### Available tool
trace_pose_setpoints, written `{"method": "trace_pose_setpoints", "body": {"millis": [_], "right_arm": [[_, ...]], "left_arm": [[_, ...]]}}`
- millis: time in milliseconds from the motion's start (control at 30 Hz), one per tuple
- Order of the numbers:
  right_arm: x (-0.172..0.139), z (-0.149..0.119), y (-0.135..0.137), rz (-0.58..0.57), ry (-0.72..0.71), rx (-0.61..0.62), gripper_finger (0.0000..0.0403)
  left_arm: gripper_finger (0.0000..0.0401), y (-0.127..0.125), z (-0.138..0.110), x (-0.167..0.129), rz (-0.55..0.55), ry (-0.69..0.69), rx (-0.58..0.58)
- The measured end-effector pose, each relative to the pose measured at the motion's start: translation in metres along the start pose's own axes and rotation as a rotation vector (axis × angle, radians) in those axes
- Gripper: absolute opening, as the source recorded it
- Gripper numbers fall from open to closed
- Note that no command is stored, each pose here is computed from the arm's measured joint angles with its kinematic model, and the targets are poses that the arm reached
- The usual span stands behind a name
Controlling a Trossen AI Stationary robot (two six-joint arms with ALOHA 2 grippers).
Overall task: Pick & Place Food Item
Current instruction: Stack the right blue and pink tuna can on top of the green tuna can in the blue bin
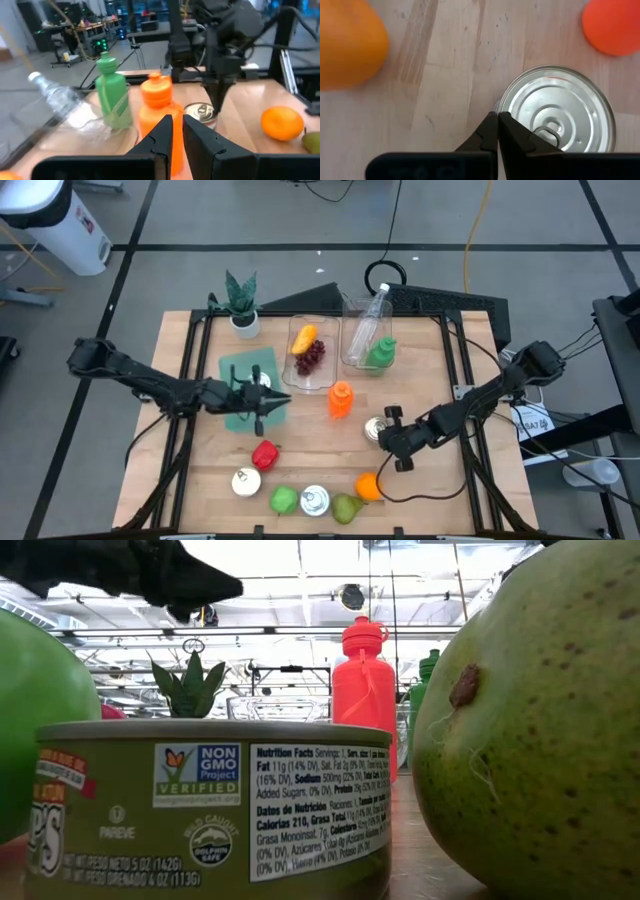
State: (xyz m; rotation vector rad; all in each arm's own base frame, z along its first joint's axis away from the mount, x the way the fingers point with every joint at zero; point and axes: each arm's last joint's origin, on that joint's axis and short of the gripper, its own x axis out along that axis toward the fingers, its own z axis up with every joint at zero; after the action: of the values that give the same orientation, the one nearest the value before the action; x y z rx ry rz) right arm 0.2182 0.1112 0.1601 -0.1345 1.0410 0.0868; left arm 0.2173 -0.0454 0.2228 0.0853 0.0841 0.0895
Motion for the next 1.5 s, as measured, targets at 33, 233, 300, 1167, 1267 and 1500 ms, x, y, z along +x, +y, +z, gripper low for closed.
{"method": "trace_pose_setpoints", "body": {"millis": [33, 233, 300, 1167, 1267, 1500], "right_arm": [[-0.002, 0.001, -0.001, 0.005, -0.002, 0.002, 0.0], [-0.013, 0.006, -0.005, 0.049, -0.022, 0.043, 0.0001], [-0.014, 0.007, -0.006, 0.051, -0.031, 0.049, 0.0001], [-0.013, 0.028, -0.026, 0.28, -0.114, 0.33, 0.0], [-0.014, 0.034, -0.03, 0.34, -0.146, 0.362, 0.0], [-0.013, 0.042, -0.049, 0.426, -0.189, 0.455, 0.0]], "left_arm": [[0.0051, -0.004, 0.002, 0.005, -0.013, 0.004, 0.024], [0.0052, -0.033, 0.012, 0.031, -0.221, 0.071, 0.131], [0.0052, -0.043, 0.02, 0.04, -0.287, 0.099, 0.145], [0.0334, -0.095, -0.027, 0.165, -0.201, 0.319, 0.393], [0.0346, -0.096, -0.036, 0.172, -0.172, 0.345, 0.419], [0.0365, -0.089, -0.035, 0.179, -0.214, 0.307, 0.383]]}}
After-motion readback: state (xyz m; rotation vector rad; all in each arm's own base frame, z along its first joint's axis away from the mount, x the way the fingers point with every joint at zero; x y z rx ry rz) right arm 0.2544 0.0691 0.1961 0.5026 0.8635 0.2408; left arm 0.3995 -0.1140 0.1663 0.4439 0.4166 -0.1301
